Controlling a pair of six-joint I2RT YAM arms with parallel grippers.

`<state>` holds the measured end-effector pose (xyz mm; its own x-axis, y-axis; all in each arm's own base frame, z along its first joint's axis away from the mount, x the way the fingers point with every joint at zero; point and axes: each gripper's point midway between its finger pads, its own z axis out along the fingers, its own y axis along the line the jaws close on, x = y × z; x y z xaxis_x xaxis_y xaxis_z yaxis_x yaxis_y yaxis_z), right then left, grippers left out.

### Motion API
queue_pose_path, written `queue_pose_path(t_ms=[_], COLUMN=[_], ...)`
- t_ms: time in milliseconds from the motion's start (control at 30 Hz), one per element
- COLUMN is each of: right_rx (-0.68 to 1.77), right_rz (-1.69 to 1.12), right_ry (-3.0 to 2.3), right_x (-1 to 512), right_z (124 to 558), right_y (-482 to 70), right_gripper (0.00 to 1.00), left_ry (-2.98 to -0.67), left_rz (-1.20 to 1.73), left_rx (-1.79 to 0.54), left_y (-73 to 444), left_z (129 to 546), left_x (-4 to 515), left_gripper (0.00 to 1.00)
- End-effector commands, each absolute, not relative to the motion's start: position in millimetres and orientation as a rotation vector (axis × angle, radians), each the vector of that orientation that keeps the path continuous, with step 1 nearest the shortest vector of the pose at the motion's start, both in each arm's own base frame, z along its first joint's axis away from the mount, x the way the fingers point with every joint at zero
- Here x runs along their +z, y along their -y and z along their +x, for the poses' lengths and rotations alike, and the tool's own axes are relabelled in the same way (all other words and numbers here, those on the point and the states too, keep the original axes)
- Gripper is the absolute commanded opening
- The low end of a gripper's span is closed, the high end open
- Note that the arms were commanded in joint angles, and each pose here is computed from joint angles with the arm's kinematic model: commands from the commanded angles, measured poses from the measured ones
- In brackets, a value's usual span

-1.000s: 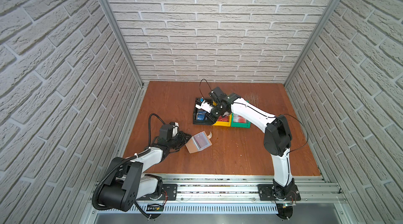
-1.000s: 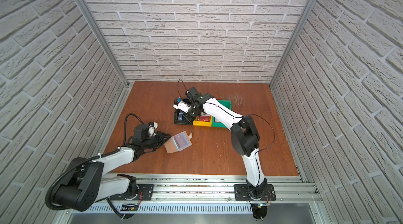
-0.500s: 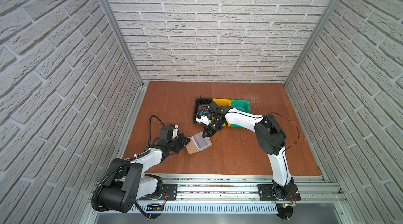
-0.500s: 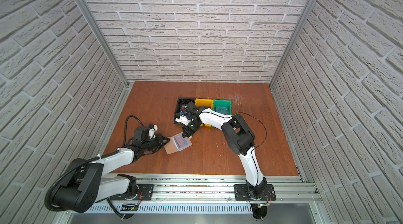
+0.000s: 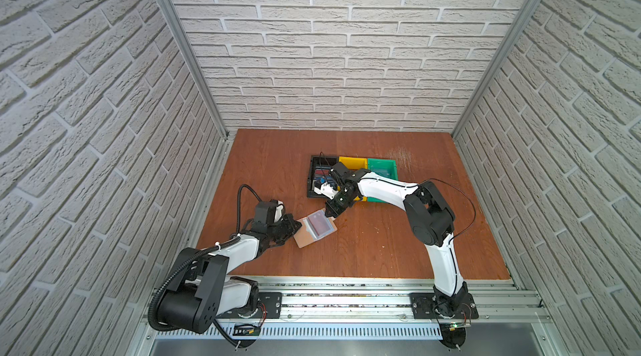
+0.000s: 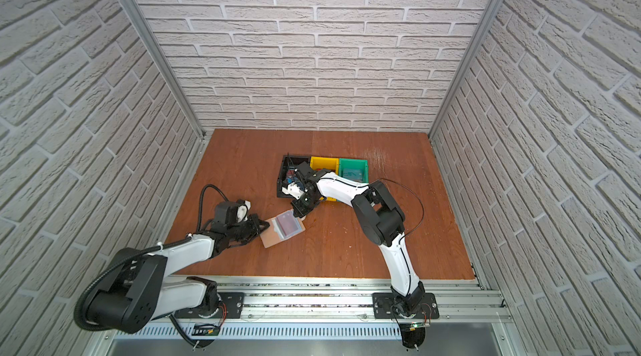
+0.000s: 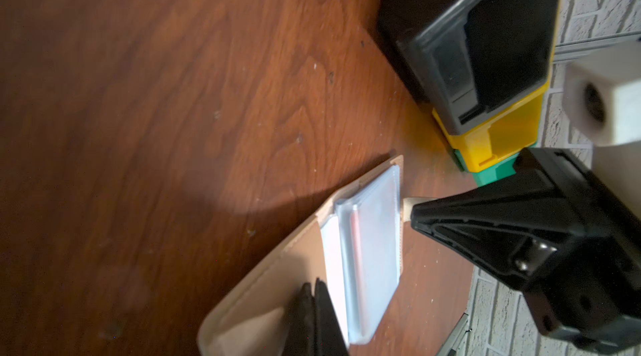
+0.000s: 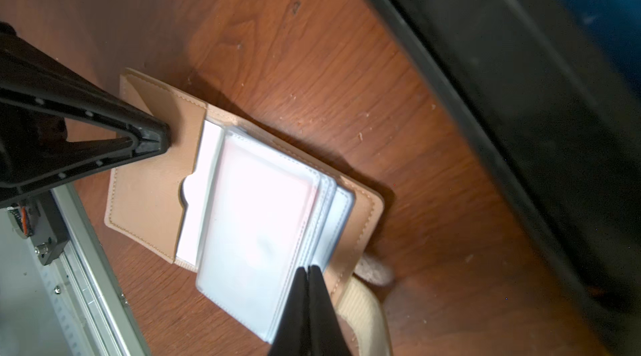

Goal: Take the credit cards out of the card holder

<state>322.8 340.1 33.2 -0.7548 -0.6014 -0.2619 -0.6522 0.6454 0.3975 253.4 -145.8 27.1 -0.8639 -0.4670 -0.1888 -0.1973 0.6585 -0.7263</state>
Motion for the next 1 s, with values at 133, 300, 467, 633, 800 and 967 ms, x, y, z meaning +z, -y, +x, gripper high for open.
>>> queue_pose_path(t_ms=[133,300,467,633,800,967], right_rx=[0.664,0.651,0.649,0.581,0.449,0.419], right_rz=[-1.106,-1.128,-1.143,-1.148,-1.113,-1.095], right_ry=[-2.802,-2.813,-2.807,-2.782,-2.727,-2.662], right_x=[13,8,10,18,32,53], right_z=[309,301,296,298,312,320], right_y=[-339,-343,-347,-346,-336,-335], right_gripper=[0.06,0.06,0.05,0.06,0.06,0.05], left_ry=[-2.553,-2.562,-2.564,-2.562,-2.561,-2.560], left_rz=[-0.522,-0.525,-0.524,-0.524,-0.526,-0.526], left_rx=[-1.015,-1.029,-1.039,-1.039,-1.037,-1.035], left_y=[144,145,147,146,146,145], left_z=[248,248,249,248,247,247], left_x=[9,4,2,2,2,2], left_gripper=[0.00,0.00,0.00,0.00,0.00,0.00])
